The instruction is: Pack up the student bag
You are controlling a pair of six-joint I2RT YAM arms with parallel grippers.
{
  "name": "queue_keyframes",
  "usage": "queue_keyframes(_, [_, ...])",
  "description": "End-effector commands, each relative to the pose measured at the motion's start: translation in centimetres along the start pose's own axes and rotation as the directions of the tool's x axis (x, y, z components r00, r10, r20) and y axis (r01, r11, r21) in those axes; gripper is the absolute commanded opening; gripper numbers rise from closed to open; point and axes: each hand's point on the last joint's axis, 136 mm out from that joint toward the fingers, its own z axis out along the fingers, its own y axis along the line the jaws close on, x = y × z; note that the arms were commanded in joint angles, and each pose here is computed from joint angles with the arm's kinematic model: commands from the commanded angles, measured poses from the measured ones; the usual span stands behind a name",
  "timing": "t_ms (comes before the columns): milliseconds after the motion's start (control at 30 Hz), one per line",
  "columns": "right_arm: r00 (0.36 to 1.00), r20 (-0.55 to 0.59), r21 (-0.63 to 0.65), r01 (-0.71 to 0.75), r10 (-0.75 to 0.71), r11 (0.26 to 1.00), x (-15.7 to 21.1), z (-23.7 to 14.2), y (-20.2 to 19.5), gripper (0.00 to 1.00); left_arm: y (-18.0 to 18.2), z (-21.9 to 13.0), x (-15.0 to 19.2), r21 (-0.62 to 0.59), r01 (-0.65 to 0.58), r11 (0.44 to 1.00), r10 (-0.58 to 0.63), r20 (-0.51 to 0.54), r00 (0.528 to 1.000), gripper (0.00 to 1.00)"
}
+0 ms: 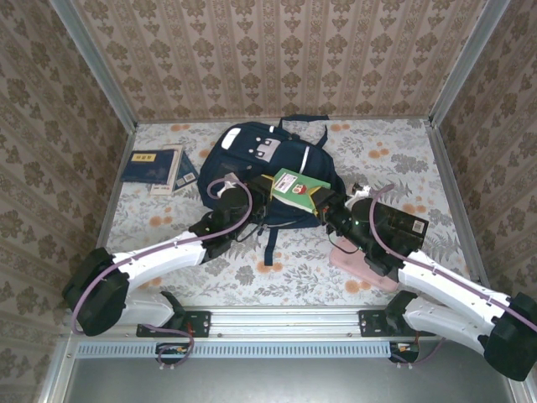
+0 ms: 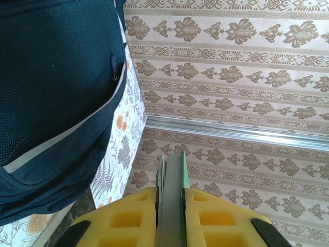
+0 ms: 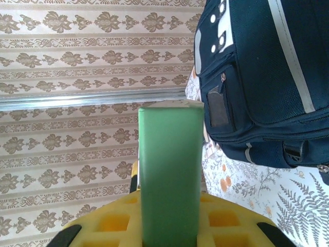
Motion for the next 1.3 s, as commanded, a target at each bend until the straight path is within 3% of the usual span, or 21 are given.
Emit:
queue_keyframes(0, [0.999, -0.042, -0.051, 0.017, -0.019, 0.999, 0.9, 0.2, 1.7, 0.28, -0.9, -0.1, 0.5, 0.042, -0.019, 0.999, 0.020, -0.020, 1.000, 0.05])
queue_keyframes(67, [0.999, -0.043, -0.055, 0.027, -0.030, 0.998, 0.9, 0.4, 1.9, 0.37, -0.9, 0.0, 0.9, 0.040, -0.021, 0.999, 0.022, -0.032, 0.999, 0.04])
queue_keyframes(200, [0.997, -0.060, -0.077, 0.035, -0.039, 0.996, 1.3, 0.9, 2.5, 0.38, -0.7, 0.0, 1.2, 0.038, -0.023, 0.999, 0.024, -0.042, 0.999, 0.03])
queue_keyframes(367, [0.996, -0.075, -0.086, 0.046, -0.052, 0.995, 1.6, 1.3, 2.7, 0.20, -0.6, 0.0, 1.4, 0.040, -0.020, 0.999, 0.022, -0.051, 0.998, 0.00])
queue_keyframes(500, [0.997, -0.036, -0.070, 0.072, -0.074, 0.995, 0.7, 0.9, 2.1, 0.00, -0.6, -0.2, 1.4, 0.041, -0.043, 0.998, 0.045, -0.054, 0.998, 0.02])
queue_keyframes(533, [0.995, -0.017, -0.061, 0.093, -0.094, 0.994, 0.1, 0.5, 2.0, 0.00, -0.6, -0.2, 1.1, 0.038, -0.062, 0.997, 0.064, -0.052, 0.997, 0.08])
queue_keyframes(667, [0.977, 0.083, 0.064, 0.191, -0.196, 0.980, -3.2, -2.2, 0.5, 0.00, -0.6, -1.1, -0.7, -0.027, -0.216, 0.976, 0.215, -0.041, 0.976, 0.53])
queue_keyframes(800, [0.924, 0.144, 0.228, 0.316, -0.353, 0.921, -6.7, -5.8, -0.7, 0.00, -1.4, -1.8, -3.4, -0.150, -0.506, 0.849, 0.501, -0.074, 0.863, 0.62])
queue_keyframes(933, [0.922, 0.126, 0.285, 0.320, -0.367, 0.903, -8.9, -7.1, -2.0, 0.00, -3.1, 0.4, -4.2, -0.111, -0.726, 0.678, 0.698, -0.212, 0.684, 0.62])
queue_keyframes(1067, [0.933, 0.122, 0.301, 0.292, -0.340, 0.908, -10.4, -7.8, -2.8, 0.00, -2.3, 4.4, -3.3, -0.080, -0.811, 0.580, 0.723, -0.408, 0.557, 0.62])
queue_keyframes(1267, [0.919, 0.119, 0.332, 0.320, -0.376, 0.887, -11.5, -8.6, -3.2, 0.00, 1.2, 10.6, -0.2, 0.041, -0.830, 0.556, 0.659, -0.630, 0.411, 0.66])
